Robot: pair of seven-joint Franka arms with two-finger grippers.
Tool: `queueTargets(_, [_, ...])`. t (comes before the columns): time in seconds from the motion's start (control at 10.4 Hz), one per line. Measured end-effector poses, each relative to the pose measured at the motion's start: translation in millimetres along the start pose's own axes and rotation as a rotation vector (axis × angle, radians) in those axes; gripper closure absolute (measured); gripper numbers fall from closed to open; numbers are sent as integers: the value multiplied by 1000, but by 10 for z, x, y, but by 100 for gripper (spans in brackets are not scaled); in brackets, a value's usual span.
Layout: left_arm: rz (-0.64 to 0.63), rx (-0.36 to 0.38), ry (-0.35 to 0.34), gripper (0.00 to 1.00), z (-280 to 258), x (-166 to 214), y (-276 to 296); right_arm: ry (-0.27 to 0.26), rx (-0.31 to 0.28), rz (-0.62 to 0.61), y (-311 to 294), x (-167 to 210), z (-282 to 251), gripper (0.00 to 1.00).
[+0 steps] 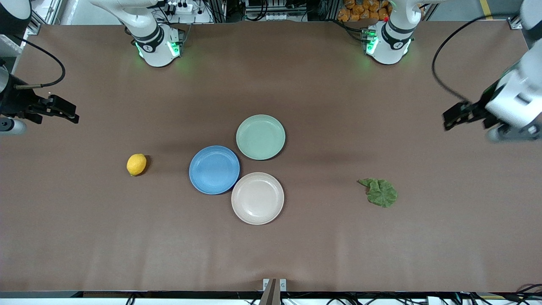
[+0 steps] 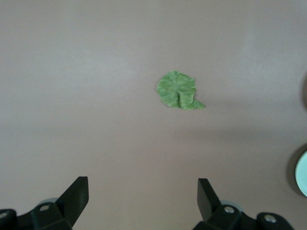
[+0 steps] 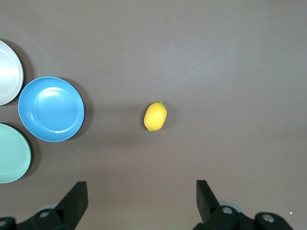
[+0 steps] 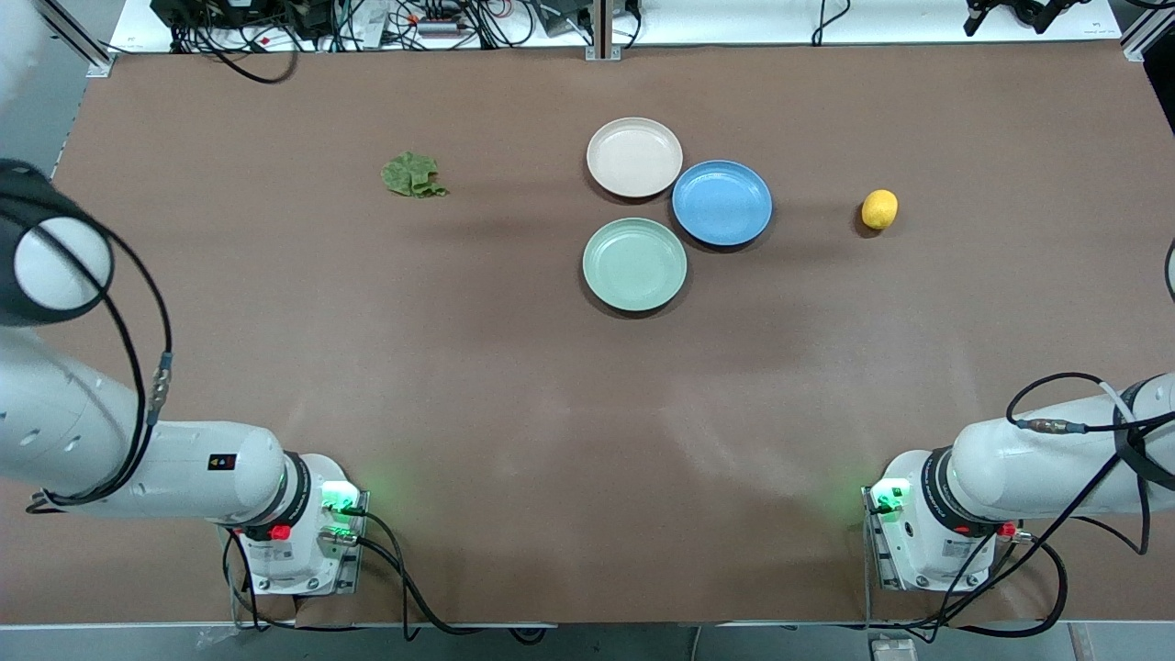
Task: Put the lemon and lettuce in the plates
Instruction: 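Reach the right gripper to the lemon while the left gripper reaches the lettuce, then grasp the lemon with the right gripper while the left gripper grasps the lettuce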
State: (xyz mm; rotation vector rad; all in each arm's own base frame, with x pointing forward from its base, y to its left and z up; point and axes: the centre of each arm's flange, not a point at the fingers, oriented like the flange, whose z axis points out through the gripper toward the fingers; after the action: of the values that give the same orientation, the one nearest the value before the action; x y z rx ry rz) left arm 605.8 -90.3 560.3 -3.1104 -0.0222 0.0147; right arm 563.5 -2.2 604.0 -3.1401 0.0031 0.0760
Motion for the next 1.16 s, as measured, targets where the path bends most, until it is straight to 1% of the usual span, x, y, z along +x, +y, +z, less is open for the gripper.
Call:
queueTargets(0.19, [-15,-27,25,0,1019,263,179,-10,1,14,79,75,206,0])
queueTargets(0.29, [-15,-36,19,0,1456,323,273,-23,2,28,158,163,464,0])
queueTargets(0.48, [-6,-56,16,0,2173,454,422,-87,5,53,315,371,1186,0])
queueTargets(0.67, [13,-68,-11,0,2819,484,608,-149,8,75,404,591,1958,0])
queueTargets(0.77, [18,-72,-25,0,3098,477,663,-179,7,102,396,679,2311,0])
queueTargets(0.96, [12,-78,-44,0,3523,471,663,-214,0,175,388,779,2808,0])
queueTargets(1.16, [3,-76,-58,2,3667,469,606,-251,2,278,416,812,3209,0])
